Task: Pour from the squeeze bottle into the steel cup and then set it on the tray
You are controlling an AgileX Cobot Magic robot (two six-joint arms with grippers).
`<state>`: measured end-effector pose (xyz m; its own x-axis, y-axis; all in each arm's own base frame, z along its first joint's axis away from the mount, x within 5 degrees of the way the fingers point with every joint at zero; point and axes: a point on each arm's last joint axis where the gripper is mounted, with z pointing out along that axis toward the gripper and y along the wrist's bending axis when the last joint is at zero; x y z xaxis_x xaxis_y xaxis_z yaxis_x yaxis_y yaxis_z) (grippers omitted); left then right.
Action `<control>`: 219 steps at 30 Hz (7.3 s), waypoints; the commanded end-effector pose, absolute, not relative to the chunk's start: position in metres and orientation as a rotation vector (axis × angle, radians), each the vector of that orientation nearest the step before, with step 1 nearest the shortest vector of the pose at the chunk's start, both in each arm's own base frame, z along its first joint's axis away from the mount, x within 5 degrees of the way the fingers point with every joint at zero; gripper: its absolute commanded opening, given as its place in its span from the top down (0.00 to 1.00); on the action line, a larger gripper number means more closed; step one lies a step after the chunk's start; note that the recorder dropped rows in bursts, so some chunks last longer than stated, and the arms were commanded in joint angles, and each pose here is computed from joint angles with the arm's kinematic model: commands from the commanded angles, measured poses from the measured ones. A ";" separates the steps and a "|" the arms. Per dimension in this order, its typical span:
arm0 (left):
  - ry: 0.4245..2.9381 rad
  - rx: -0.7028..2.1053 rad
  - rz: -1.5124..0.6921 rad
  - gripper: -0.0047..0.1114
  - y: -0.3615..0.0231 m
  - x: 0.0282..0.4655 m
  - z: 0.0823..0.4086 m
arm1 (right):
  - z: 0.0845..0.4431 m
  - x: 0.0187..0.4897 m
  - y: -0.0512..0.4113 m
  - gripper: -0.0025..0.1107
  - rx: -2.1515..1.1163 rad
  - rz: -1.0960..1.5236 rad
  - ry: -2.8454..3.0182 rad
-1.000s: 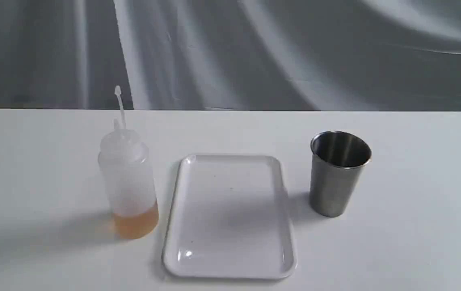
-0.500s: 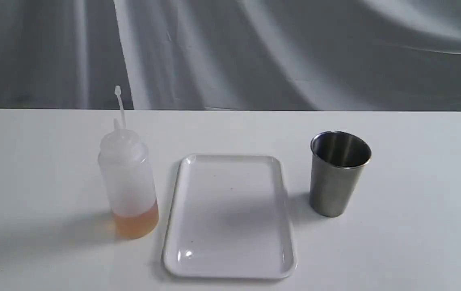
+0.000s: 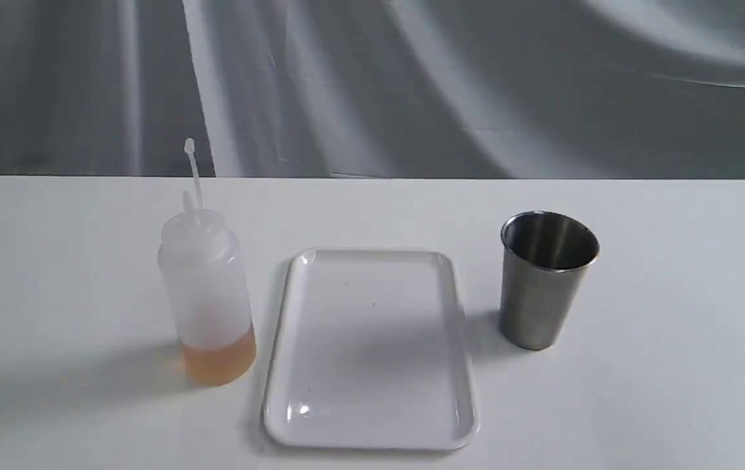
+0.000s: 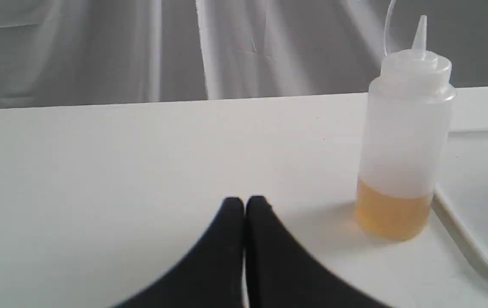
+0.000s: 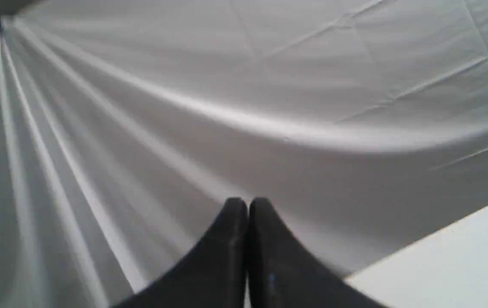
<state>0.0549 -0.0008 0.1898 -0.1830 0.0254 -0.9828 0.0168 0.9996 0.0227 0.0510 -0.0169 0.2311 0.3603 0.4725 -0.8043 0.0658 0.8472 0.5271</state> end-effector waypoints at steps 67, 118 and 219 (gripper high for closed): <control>1.749 0.030 -0.003 0.96 -0.001 0.055 0.189 | 0.471 0.226 0.064 0.98 -0.004 0.256 1.533; 1.749 0.032 -0.001 0.96 -0.001 0.055 0.189 | 0.246 0.277 0.198 0.98 -0.448 0.491 1.670; 1.749 0.035 0.002 0.96 -0.001 0.055 0.189 | 0.060 0.406 0.299 0.05 -0.571 0.518 1.702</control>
<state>0.0549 -0.0008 0.1898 -0.1830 0.0254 -0.9828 0.0168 0.9996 0.0227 0.4034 0.2990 0.0552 -0.1888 -0.1184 -0.9748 -0.6281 0.7776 0.0272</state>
